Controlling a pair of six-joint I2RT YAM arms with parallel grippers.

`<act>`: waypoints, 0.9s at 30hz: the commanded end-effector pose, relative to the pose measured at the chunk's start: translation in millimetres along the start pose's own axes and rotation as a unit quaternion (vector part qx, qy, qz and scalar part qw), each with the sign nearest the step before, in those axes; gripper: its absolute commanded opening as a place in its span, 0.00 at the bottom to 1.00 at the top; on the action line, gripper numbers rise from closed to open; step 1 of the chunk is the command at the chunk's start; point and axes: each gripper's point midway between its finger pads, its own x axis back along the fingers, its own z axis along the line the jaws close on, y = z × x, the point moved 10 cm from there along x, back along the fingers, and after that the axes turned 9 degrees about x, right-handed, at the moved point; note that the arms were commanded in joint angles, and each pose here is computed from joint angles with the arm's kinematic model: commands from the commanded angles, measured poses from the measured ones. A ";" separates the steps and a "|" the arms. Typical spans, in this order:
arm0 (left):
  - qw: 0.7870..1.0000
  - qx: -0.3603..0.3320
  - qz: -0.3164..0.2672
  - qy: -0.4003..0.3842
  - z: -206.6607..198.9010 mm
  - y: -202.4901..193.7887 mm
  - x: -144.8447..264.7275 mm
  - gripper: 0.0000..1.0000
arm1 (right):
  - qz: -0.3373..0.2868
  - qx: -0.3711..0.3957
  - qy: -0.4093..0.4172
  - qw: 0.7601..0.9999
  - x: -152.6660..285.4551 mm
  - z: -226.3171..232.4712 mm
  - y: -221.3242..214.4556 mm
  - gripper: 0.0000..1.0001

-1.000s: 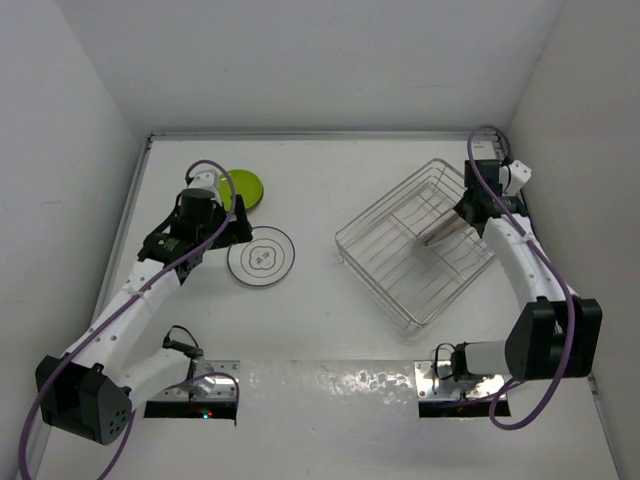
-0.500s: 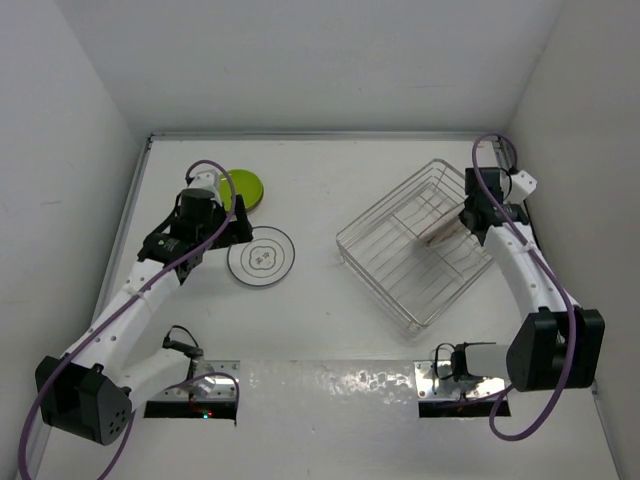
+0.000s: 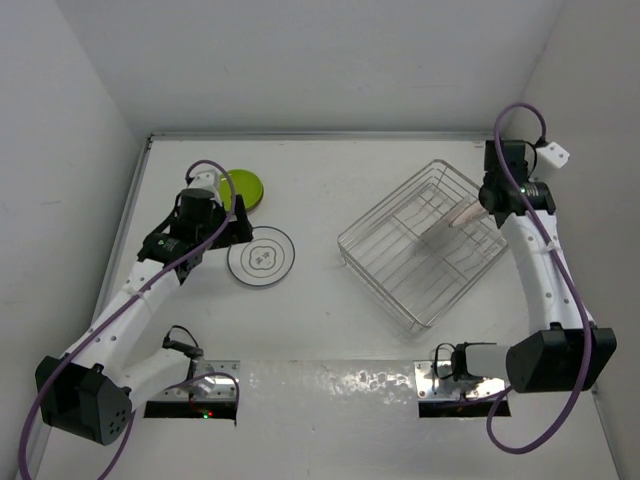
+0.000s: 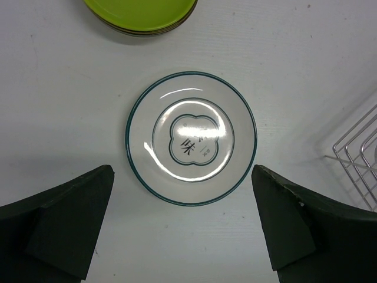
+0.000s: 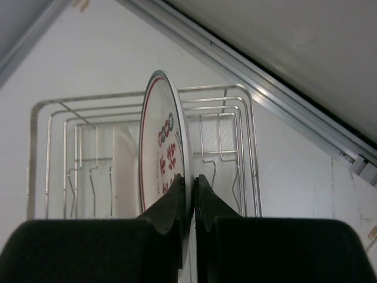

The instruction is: Unload the plates from the dish rack

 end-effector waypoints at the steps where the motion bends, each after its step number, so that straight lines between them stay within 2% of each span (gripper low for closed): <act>1: 0.999 0.004 -0.026 -0.028 -8.2 14.0 4.9 1.00 | -0.075 -0.044 0.016 0.996 32.1 -6.8 47.0 0.00; 5: 0.997 0.018 -0.023 -0.068 -20.7 23.8 10.7 1.00 | -0.112 -0.049 0.038 0.992 57.2 -18.5 68.2 0.00; 8: 0.991 0.032 -0.026 -0.129 -37.5 37.1 20.2 1.00 | -0.149 -0.055 0.092 0.983 79.2 -25.3 81.6 0.00; 13: 0.965 0.053 -0.026 -0.257 -72.9 61.1 32.5 1.00 | -0.171 -0.042 0.193 0.965 103.2 -21.1 95.8 0.00; 14: 0.956 0.056 -0.012 -0.289 -84.5 64.8 34.7 1.00 | -0.176 -0.033 0.270 0.946 109.5 -8.7 98.5 0.00; 17: 0.927 0.068 -0.010 -0.369 -112.5 79.2 37.0 1.00 | -0.150 -0.002 0.387 0.910 108.4 15.5 88.5 0.00; 18: 0.906 0.058 -0.008 -0.419 -126.6 82.6 42.8 1.00 | -0.133 0.016 0.453 0.882 109.5 30.3 82.3 0.00; 20: 0.886 0.064 0.010 -0.459 -145.9 88.6 40.6 1.00 | -0.122 0.032 0.511 0.850 112.2 44.1 72.7 0.00; 21: 0.878 0.060 0.011 -0.475 -156.4 89.2 42.3 1.00 | -0.117 0.040 0.560 0.819 113.5 55.1 62.3 0.00; 27: 0.886 0.077 0.032 -0.456 -181.4 92.2 7.9 0.99 | -0.114 0.006 0.681 0.723 123.8 79.9 35.4 0.00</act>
